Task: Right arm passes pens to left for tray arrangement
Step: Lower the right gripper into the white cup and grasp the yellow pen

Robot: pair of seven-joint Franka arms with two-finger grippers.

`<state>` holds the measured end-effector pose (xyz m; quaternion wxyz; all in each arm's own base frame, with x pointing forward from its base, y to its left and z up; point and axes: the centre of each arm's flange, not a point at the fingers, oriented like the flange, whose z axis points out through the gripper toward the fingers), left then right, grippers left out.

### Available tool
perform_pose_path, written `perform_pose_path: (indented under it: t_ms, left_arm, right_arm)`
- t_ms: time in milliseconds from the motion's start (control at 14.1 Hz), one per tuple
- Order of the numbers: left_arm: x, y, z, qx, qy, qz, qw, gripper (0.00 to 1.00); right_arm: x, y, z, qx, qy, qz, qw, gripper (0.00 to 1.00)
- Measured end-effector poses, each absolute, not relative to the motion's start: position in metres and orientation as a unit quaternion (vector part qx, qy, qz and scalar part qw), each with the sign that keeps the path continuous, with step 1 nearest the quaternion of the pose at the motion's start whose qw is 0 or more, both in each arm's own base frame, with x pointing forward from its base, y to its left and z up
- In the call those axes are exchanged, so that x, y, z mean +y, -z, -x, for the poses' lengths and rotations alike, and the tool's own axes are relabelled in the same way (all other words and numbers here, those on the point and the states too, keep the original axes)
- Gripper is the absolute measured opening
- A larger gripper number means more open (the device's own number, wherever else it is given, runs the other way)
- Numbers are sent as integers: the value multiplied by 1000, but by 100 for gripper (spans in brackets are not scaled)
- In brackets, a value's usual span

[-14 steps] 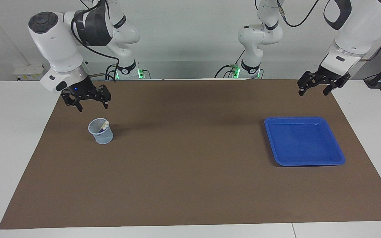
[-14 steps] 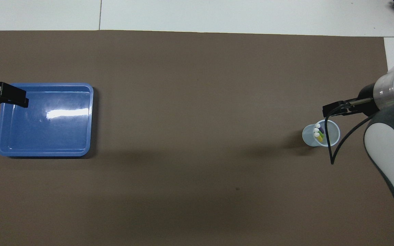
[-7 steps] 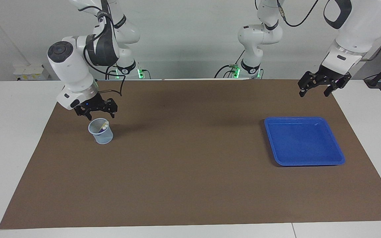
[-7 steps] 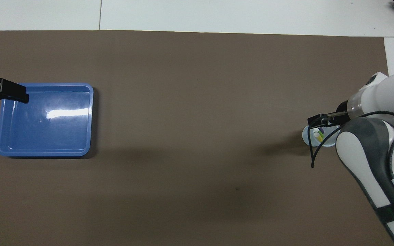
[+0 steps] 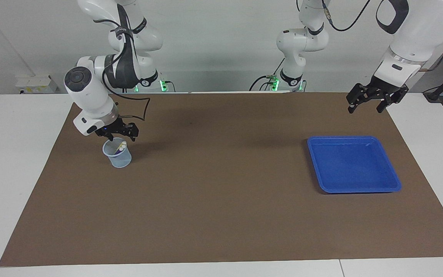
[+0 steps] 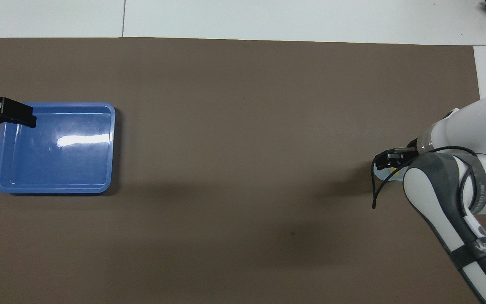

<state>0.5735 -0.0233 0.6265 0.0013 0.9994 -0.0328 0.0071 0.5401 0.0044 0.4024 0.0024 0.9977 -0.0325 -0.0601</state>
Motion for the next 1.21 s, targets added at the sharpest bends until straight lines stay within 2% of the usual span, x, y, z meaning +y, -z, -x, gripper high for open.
perform_pose_path:
  t_ms: [142,213,355,426,568,781,923,994,1207]
  left_arm:
    - [-16,-623,-572,-23,-3,-1000,7,100]
    - [-9,-623,-572,-16,-3,-1000,15,100]
    - [1,-624,-570,-6,-3,-1000,21,100]
    - [2,-624,-570,-6,-4,-1000,23,100]
    - [-1,-625,-569,-8,-4,-1000,23,100]
    - [-9,-623,-569,-14,-2,-1000,25,100]
    - [-14,-620,-568,-9,1,-1000,29,100]
    - [-18,-617,-567,-5,1,-999,34,100]
    - [-44,-600,-561,27,-8,-998,60,100]
  right_arm:
    - [0,-393,-538,-37,60,-998,2,90]
    - [-1,-390,-537,-38,61,-997,2,83]
    - [-1,-386,-537,-39,63,-997,2,80]
    - [0,-385,-537,-41,62,-997,2,72]
    - [0,-382,-538,-44,61,-997,2,70]
    - [0,-382,-538,-45,61,-997,2,40]
    - [0,-382,-538,-45,61,-997,2,40]
    - [0,-382,-538,-45,59,-997,2,32]
    - [-1,-388,-540,-45,54,-998,2,28]
